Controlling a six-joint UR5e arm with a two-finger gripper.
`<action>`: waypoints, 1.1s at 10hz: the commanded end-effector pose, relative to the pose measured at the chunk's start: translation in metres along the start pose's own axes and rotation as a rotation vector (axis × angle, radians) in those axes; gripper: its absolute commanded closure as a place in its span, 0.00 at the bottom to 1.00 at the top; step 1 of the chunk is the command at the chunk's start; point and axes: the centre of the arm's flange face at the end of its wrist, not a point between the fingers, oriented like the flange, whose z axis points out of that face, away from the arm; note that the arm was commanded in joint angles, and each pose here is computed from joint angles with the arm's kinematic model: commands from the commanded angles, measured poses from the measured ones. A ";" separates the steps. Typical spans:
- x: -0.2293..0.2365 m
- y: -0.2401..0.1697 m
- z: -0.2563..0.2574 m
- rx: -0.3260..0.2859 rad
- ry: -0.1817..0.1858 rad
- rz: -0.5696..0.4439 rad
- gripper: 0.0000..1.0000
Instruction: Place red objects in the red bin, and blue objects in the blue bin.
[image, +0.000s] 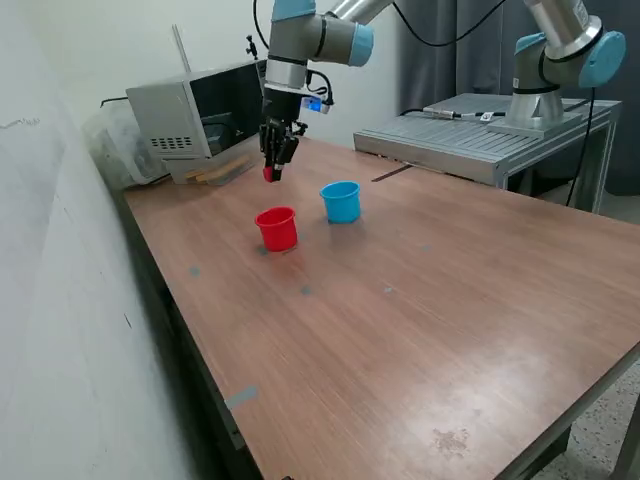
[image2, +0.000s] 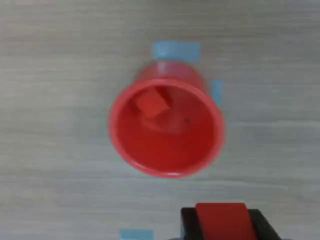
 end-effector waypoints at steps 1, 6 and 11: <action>-0.031 -0.007 0.003 0.015 -0.007 0.019 1.00; -0.019 -0.011 0.031 0.037 0.009 0.008 1.00; -0.017 -0.015 0.047 0.036 0.012 0.007 1.00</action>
